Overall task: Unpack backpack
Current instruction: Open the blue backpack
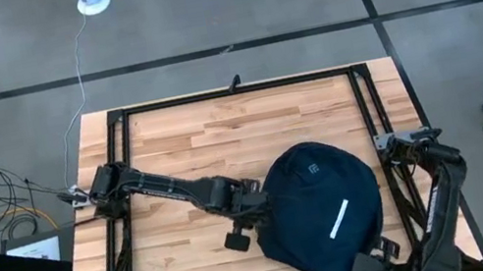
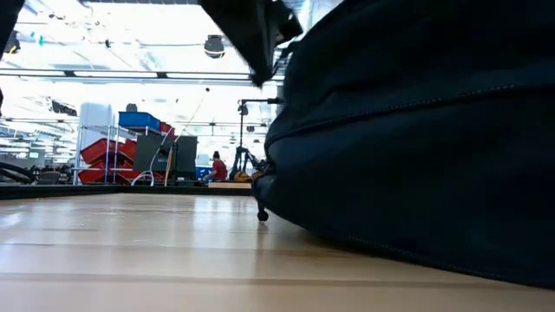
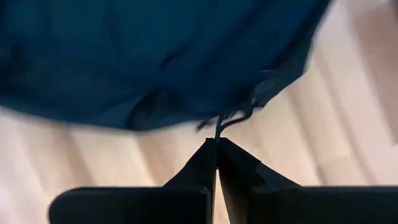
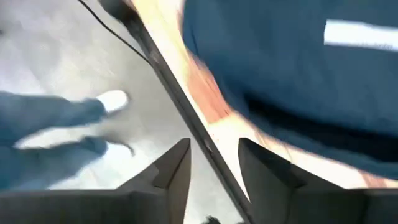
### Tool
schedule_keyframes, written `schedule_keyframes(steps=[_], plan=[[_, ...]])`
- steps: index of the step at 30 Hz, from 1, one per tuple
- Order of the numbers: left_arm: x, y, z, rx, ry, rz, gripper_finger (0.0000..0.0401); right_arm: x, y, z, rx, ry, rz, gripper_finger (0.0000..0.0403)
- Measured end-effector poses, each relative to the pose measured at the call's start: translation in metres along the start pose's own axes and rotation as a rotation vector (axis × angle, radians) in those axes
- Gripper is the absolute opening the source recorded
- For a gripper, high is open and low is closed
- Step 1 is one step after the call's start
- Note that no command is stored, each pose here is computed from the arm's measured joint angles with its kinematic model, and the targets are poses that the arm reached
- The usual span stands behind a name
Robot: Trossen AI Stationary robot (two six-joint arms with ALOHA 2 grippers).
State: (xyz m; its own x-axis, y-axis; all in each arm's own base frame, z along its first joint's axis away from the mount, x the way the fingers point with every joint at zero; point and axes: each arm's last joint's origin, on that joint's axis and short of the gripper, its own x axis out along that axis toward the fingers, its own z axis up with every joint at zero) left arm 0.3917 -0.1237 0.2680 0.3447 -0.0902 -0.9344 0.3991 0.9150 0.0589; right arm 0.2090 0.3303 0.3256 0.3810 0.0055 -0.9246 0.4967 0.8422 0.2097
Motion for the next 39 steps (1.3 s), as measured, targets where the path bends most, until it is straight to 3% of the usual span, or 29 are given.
schedule_keyframes(steps=[3,8,12,17,35,39], plan=[[-0.001,-0.015,0.013,0.052,-0.123,-0.051,0.0,-0.012,0.0,0.017,0.011,-0.123,0.017,0.0154],[-0.006,-0.039,0.03,0.16,-0.31,-0.156,0.0,0.006,-0.003,0.051,-0.028,-0.178,-0.036,0.018],[-0.006,-0.047,0.031,0.18,-0.321,-0.174,0.0,0.026,-0.012,0.085,-0.033,-0.2,-0.108,0.0212],[-0.005,-0.047,0.025,0.154,-0.252,-0.179,0.0,0.051,-0.006,0.111,-0.078,-0.228,-0.013,0.0248],[-0.005,-0.056,0.025,0.197,-0.248,-0.18,0.0,0.115,-0.024,0.098,-0.094,-0.205,-0.095,0.0256],[-0.005,-0.056,0.024,0.197,-0.246,-0.18,0.0,0.116,-0.024,0.097,-0.123,-0.213,-0.105,0.022]])
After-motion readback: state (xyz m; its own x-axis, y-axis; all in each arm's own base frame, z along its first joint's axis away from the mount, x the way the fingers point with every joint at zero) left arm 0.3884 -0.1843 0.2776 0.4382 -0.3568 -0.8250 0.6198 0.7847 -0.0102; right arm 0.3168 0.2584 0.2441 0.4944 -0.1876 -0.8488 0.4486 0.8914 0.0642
